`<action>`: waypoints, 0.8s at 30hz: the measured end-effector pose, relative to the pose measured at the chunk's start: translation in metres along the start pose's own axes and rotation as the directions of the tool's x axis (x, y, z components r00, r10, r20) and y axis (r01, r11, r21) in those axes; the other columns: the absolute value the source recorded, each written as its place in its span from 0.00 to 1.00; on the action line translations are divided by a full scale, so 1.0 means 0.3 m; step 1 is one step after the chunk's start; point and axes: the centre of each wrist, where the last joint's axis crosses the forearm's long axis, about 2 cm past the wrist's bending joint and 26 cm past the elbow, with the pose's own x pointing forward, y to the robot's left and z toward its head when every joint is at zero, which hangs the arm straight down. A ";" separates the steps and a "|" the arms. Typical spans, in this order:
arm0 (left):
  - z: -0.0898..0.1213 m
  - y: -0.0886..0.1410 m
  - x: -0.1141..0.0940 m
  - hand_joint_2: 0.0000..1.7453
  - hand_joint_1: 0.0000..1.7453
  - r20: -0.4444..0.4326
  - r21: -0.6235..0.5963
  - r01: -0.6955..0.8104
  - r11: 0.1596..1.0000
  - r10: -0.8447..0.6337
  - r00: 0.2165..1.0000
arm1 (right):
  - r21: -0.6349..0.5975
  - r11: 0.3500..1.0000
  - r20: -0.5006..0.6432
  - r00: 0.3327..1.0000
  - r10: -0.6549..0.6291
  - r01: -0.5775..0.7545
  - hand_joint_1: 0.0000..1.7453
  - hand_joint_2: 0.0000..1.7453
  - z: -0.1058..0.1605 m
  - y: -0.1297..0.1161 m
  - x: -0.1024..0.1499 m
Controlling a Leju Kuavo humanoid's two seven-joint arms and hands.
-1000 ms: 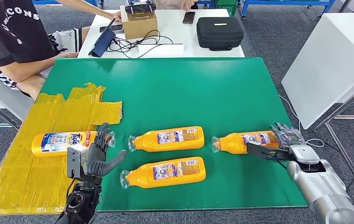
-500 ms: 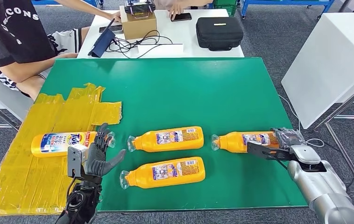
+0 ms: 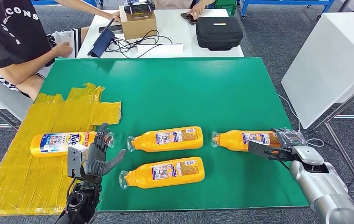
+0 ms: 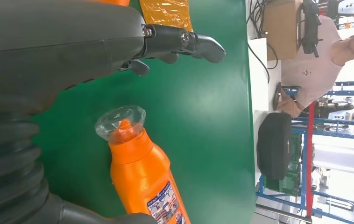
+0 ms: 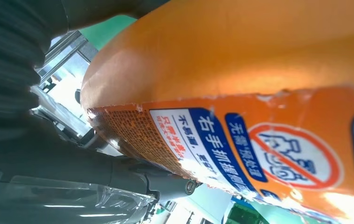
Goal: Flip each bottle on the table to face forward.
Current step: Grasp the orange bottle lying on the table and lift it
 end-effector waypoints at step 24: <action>0.001 0.001 0.000 1.00 0.00 0.000 0.001 0.000 1.000 0.000 1.000 | -0.055 0.996 0.030 0.998 -0.063 0.065 1.00 1.00 0.005 0.021 0.013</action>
